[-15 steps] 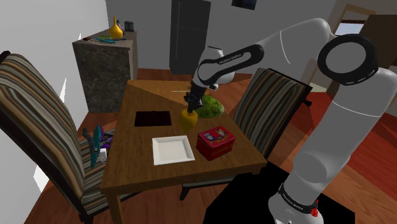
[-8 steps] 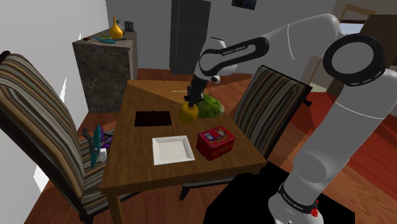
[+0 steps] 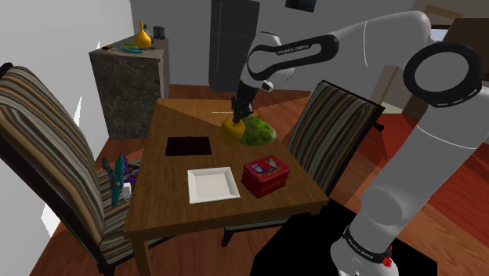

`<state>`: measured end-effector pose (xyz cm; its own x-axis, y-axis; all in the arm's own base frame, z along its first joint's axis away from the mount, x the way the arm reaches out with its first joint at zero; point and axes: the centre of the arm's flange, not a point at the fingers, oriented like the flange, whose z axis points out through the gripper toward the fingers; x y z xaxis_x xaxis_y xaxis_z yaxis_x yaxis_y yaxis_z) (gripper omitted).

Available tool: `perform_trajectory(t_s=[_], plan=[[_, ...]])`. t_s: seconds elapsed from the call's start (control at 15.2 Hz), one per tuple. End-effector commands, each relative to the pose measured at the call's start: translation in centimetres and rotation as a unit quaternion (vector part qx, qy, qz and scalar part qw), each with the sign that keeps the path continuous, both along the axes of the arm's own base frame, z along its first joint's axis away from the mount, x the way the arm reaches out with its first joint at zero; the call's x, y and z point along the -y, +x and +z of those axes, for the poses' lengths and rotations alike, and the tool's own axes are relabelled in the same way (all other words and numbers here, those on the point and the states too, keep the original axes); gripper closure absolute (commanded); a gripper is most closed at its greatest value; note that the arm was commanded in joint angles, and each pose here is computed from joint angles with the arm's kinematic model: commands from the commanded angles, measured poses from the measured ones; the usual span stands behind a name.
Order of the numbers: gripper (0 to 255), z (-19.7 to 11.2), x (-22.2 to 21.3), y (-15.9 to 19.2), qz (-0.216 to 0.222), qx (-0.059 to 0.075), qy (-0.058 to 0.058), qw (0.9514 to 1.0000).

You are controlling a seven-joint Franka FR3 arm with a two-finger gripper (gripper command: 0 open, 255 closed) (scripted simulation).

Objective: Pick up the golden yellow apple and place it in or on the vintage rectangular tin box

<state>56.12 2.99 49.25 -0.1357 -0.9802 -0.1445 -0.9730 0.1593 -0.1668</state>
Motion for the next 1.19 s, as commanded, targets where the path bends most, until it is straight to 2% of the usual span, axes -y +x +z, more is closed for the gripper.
perform_trajectory(t_s=[0.0,0.86,1.12], plan=[[255,1.0,0.0,0.0,0.0,0.0,0.0,1.0],[255,7.5,0.0,0.0,0.0,0.0,0.0,1.0],[255,9.4,0.6,-4.8,0.0,0.0,0.0,1.0]])
